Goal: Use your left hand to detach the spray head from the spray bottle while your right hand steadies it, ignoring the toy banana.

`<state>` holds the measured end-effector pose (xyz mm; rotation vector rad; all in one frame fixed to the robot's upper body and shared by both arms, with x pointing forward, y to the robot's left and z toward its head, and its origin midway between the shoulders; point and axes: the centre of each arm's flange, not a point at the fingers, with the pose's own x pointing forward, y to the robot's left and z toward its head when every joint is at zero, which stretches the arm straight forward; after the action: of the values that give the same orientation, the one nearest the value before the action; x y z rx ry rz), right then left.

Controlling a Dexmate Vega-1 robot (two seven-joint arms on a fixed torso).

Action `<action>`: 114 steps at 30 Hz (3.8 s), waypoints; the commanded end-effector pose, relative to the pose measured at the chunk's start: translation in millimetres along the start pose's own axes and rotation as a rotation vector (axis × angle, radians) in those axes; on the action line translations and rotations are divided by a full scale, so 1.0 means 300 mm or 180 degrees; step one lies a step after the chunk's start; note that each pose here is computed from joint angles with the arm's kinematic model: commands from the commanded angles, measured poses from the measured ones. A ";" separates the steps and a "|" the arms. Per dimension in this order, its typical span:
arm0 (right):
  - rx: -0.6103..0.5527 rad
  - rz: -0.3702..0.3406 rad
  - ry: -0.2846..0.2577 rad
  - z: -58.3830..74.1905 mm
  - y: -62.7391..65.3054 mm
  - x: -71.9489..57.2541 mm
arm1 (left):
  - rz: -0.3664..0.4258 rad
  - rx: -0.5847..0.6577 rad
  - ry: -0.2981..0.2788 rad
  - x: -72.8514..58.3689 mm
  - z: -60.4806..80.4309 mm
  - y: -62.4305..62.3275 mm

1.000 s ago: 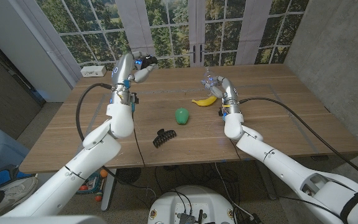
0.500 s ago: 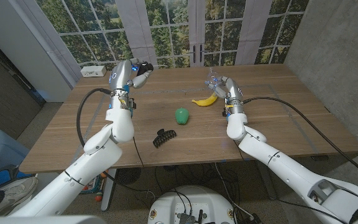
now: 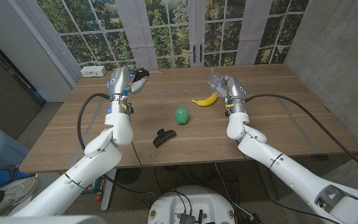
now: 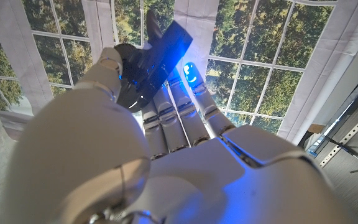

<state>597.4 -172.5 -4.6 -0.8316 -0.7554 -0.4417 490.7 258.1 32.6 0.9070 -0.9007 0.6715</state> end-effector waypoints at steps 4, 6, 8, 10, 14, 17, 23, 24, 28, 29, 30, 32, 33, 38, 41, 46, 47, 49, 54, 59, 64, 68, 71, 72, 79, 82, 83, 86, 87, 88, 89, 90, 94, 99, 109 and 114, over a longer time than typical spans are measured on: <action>-0.0562 0.0295 0.0333 0.033 -0.039 -0.034 | -0.0043 0.0291 0.0051 -0.017 -0.059 -0.048; -0.0604 0.0356 0.0392 0.035 -0.043 -0.035 | -0.0068 0.0299 0.0042 -0.021 -0.066 -0.055; -0.0652 0.0413 0.0443 0.036 -0.046 -0.036 | -0.0048 0.0371 0.0056 -0.027 -0.072 -0.063; -0.0684 0.0455 0.0495 0.036 -0.049 -0.038 | -0.0062 0.0380 0.0057 -0.033 -0.076 -0.069; -0.0759 0.0544 0.0587 0.038 -0.054 -0.040 | -0.0082 0.0417 0.0049 -0.042 -0.086 -0.080; -0.0842 0.0623 0.0673 0.038 -0.054 -0.038 | -0.0110 0.0435 0.0081 -0.050 -0.094 -0.090; -0.0966 0.0750 0.0819 0.036 -0.048 -0.035 | -0.0175 0.0504 0.0074 -0.068 -0.109 -0.116; -0.0992 0.0769 0.0837 0.035 -0.046 -0.036 | -0.0177 0.0510 0.0107 -0.071 -0.112 -0.119; -0.1069 0.0843 0.0926 0.034 -0.040 -0.036 | -0.0197 0.0504 0.0119 -0.084 -0.122 -0.135; -0.1093 0.0858 0.0950 0.033 -0.038 -0.035 | -0.0202 0.0505 0.0121 -0.087 -0.124 -0.140; -0.1122 0.0880 0.0977 0.032 -0.036 -0.035 | -0.0206 0.0504 0.0096 -0.091 -0.126 -0.144; -0.1149 0.0923 0.1014 0.031 -0.034 -0.034 | -0.0199 0.0523 0.0121 -0.098 -0.129 -0.152; -0.1166 0.0944 0.1035 0.031 -0.033 -0.034 | -0.0207 0.0530 0.0107 -0.101 -0.131 -0.155; -0.1253 0.1003 0.1120 0.032 -0.028 -0.033 | -0.0235 0.0534 0.0134 -0.117 -0.142 -0.174; -0.1311 0.1040 0.1163 0.031 -0.024 -0.032 | -0.0261 0.0557 0.0158 -0.129 -0.149 -0.188; -0.1401 0.1132 0.1250 0.025 -0.016 -0.027 | -0.0320 0.0562 0.0179 -0.140 -0.160 -0.205; -0.1408 0.1139 0.1257 0.024 -0.014 -0.027 | -0.0330 0.0566 0.0165 -0.142 -0.162 -0.208; -0.1429 0.1155 0.1280 0.022 -0.013 -0.027 | -0.0344 0.0551 0.0169 -0.144 -0.168 -0.215; -0.1485 0.1192 0.1327 0.015 -0.009 -0.025 | -0.0333 0.0532 0.0188 -0.147 -0.177 -0.230; -0.1547 0.1263 0.1397 0.007 -0.002 -0.024 | -0.0399 0.0604 0.0167 -0.147 -0.185 -0.250; -0.1599 0.1323 0.1458 -0.005 0.003 -0.027 | -0.0529 0.0702 0.0180 -0.143 -0.191 -0.263; -0.1668 0.1358 0.1504 -0.010 0.008 -0.027 | -0.0609 0.0775 0.0220 -0.142 -0.195 -0.269; -0.1702 0.1375 0.1500 -0.012 0.013 -0.026 | -0.0685 0.0817 0.0223 -0.141 -0.199 -0.272; -0.1715 0.1385 0.1500 -0.012 0.017 -0.025 | -0.0706 0.0832 0.0232 -0.141 -0.200 -0.273; -0.1883 0.1347 0.1488 -0.011 0.035 -0.024 | -0.0847 0.0927 0.0311 -0.138 -0.207 -0.270; -0.1958 0.1324 0.1507 -0.012 0.040 -0.022 | -0.0873 0.0932 0.0323 -0.135 -0.209 -0.264; -0.1972 0.1321 0.1514 -0.012 0.041 -0.022 | -0.0881 0.0937 0.0333 -0.134 -0.209 -0.262; -0.2027 0.1303 0.1526 -0.010 0.044 -0.020 | -0.0904 0.0920 0.0361 -0.129 -0.206 -0.254; -0.2047 0.1301 0.1529 -0.010 0.045 -0.019 | -0.0922 0.0921 0.0355 -0.127 -0.205 -0.252; -0.2061 0.1303 0.1533 -0.009 0.046 -0.018 | -0.0922 0.0920 0.0368 -0.125 -0.203 -0.249; -0.2074 0.1300 0.1542 -0.009 0.046 -0.017 | -0.0924 0.0922 0.0349 -0.123 -0.202 -0.247; -0.2086 0.1310 0.1550 -0.010 0.047 -0.016 | -0.0923 0.0919 0.0372 -0.121 -0.200 -0.245; -0.2130 0.1342 0.1590 -0.013 0.049 -0.015 | -0.0928 0.0915 0.0370 -0.113 -0.194 -0.236; -0.2174 0.1412 0.1656 -0.018 0.048 -0.014 | -0.0922 0.0901 0.0353 -0.107 -0.188 -0.226; -0.1985 0.1540 0.1719 -0.022 0.033 -0.011 | -0.0854 0.0688 0.0315 -0.099 -0.172 -0.196; -0.1645 0.1550 0.1584 -0.020 0.007 -0.016 | -0.0842 0.0565 0.0271 -0.094 -0.164 -0.182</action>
<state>603.9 -171.1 -14.2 -1.3735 0.0948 -0.4665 547.3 271.9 -35.8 1.1788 -0.5926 0.5846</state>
